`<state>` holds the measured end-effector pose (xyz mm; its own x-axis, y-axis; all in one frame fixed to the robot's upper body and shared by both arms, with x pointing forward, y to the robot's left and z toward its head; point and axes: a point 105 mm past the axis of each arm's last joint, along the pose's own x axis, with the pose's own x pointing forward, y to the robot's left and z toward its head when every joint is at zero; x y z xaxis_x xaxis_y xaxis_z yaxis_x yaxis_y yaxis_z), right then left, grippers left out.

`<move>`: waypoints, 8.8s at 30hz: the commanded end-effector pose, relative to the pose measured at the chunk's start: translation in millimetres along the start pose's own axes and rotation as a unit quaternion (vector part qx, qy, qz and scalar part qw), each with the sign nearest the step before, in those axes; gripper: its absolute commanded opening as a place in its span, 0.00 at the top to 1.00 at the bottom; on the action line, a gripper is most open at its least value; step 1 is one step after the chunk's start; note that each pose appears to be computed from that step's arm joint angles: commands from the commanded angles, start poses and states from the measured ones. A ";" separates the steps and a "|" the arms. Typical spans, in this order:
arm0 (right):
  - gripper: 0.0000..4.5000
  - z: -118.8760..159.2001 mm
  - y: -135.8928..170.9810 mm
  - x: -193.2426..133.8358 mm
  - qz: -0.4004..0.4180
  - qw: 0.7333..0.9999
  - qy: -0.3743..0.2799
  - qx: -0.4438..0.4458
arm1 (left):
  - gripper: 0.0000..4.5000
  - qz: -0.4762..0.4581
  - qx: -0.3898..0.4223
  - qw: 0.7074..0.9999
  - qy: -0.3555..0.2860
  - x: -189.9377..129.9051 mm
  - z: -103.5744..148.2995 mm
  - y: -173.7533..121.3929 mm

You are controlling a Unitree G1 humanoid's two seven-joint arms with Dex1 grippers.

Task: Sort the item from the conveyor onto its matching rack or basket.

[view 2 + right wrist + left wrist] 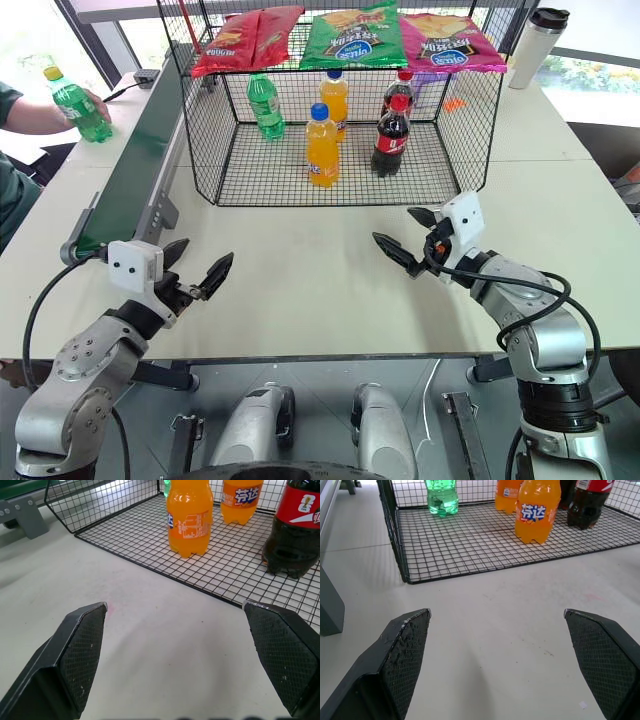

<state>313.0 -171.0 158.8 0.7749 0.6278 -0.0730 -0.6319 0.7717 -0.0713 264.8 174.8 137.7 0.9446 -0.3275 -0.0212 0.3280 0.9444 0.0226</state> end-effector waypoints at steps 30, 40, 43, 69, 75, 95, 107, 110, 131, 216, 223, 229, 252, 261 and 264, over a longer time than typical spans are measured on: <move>0.00 4.7 7.5 8.7 0.029 1.000 0.002 -0.006 | 0.01 -0.018 0.008 0.998 -0.052 -1.2 27.4 -7.6; 0.00 8.7 7.1 17.4 0.033 0.999 -0.001 -0.009 | 0.01 -0.015 0.011 0.997 -0.075 4.6 44.3 -8.7; 0.00 11.7 4.7 17.8 0.029 1.000 -0.006 -0.008 | 0.01 -0.019 0.010 0.998 -0.064 2.6 40.3 -11.0; 0.00 10.0 2.7 21.5 0.028 1.000 -0.014 0.003 | 0.01 -0.017 0.028 0.998 -0.058 3.2 44.8 -4.8; 0.00 15.5 4.2 23.9 0.040 0.999 -0.015 -0.003 | 0.01 0.015 0.051 0.996 -0.069 2.1 56.3 2.9; 0.00 71.1 90.0 18.8 0.304 0.952 -0.029 -0.010 | 0.01 0.267 0.168 0.944 -0.094 -51.7 104.0 97.9; 0.00 63.9 87.9 31.6 0.291 0.955 -0.034 -0.034 | 0.01 0.249 0.052 0.960 -0.120 -43.1 101.9 126.7; 0.00 63.1 86.3 33.5 0.284 0.957 -0.038 -0.034 | 0.01 0.250 0.042 0.960 -0.120 -38.3 100.5 132.4; 0.00 63.2 78.0 37.9 0.241 0.969 -0.049 -0.033 | 0.01 0.263 0.024 0.962 -0.065 1.4 70.2 157.1; 0.00 91.1 45.5 -22.2 0.048 0.995 -0.090 -0.005 | 0.02 0.153 0.019 0.988 -0.026 219.7 33.0 26.2; 0.00 87.0 45.1 -18.1 0.055 0.995 -0.088 0.000 | 0.02 0.121 0.031 0.989 -0.074 216.4 41.7 20.6; 0.00 82.6 45.9 -13.1 0.064 0.994 -0.088 0.006 | 0.02 0.089 0.046 0.987 -0.129 206.0 50.8 9.7; 0.00 74.0 40.0 -8.6 0.055 0.995 -0.081 0.007 | 0.02 0.098 0.018 0.990 -0.104 165.2 40.8 14.9; 0.00 73.4 40.5 -8.9 0.056 0.995 -0.079 0.007 | 0.02 0.035 0.022 0.992 -0.122 139.0 53.1 -7.0; 0.00 70.8 40.5 -8.6 0.057 0.995 -0.076 0.012 | 0.02 -0.018 0.027 0.992 -0.122 118.2 59.8 -19.1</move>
<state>284.2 -137.3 218.9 0.6952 0.7178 0.0379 -0.7175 0.6962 -0.0229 385.0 125.7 167.5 0.9470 -0.2862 0.1460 0.2812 0.9581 0.0542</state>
